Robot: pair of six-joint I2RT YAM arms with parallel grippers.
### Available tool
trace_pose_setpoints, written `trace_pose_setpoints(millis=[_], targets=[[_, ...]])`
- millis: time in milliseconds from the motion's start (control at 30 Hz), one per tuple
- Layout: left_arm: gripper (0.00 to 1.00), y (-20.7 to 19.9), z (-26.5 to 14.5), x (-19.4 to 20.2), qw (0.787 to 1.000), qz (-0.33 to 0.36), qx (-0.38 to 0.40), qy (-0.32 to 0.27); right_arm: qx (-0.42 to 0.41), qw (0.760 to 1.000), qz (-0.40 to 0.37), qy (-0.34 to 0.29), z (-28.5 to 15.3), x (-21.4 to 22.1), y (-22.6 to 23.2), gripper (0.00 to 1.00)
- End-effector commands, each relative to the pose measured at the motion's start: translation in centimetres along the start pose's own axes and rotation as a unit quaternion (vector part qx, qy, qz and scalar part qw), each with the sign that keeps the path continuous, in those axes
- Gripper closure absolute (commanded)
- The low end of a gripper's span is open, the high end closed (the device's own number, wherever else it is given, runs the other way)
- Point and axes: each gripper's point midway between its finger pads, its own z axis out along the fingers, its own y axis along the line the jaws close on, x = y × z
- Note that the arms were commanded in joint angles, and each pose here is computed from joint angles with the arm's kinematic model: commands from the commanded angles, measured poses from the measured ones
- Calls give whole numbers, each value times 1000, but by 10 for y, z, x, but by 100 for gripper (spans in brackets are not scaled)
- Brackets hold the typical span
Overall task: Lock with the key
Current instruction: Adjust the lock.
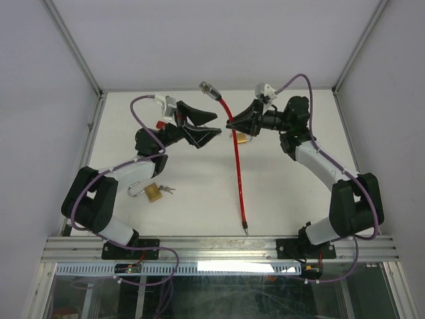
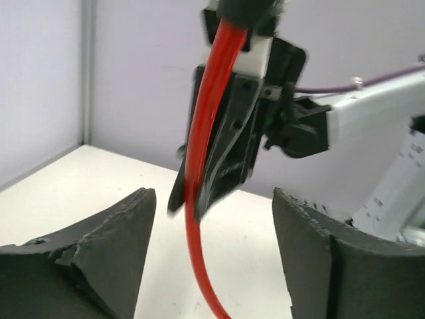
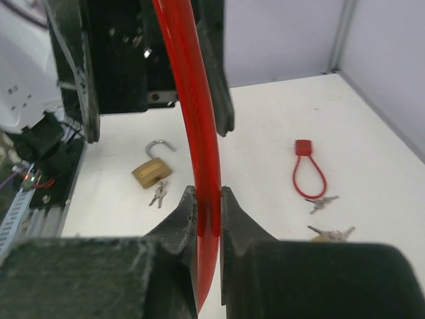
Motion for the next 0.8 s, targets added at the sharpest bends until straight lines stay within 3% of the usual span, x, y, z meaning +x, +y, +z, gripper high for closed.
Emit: trace_pose_setpoints(millis=[0, 200, 267, 333, 533, 767], targets=[[27, 11, -6, -40, 988, 0, -82, -130, 75, 996, -49, -26, -14, -67, -14, 100], [23, 20, 22, -45, 975, 28, -118, -186, 64, 997, -30, -16, -10, -57, -2, 100], [24, 29, 31, -46, 970, 29, -142, -197, 198, 978, -44, -38, -22, -66, -46, 100], [25, 37, 38, -48, 964, 28, -157, -212, 225, 973, -45, -38, -27, -65, -52, 100], [41, 42, 62, -51, 960, 24, -155, -232, 261, 963, -49, -33, -29, -58, -59, 100], [47, 73, 77, -53, 946, 31, -225, -233, 270, 961, -52, -36, -26, -57, -57, 100]])
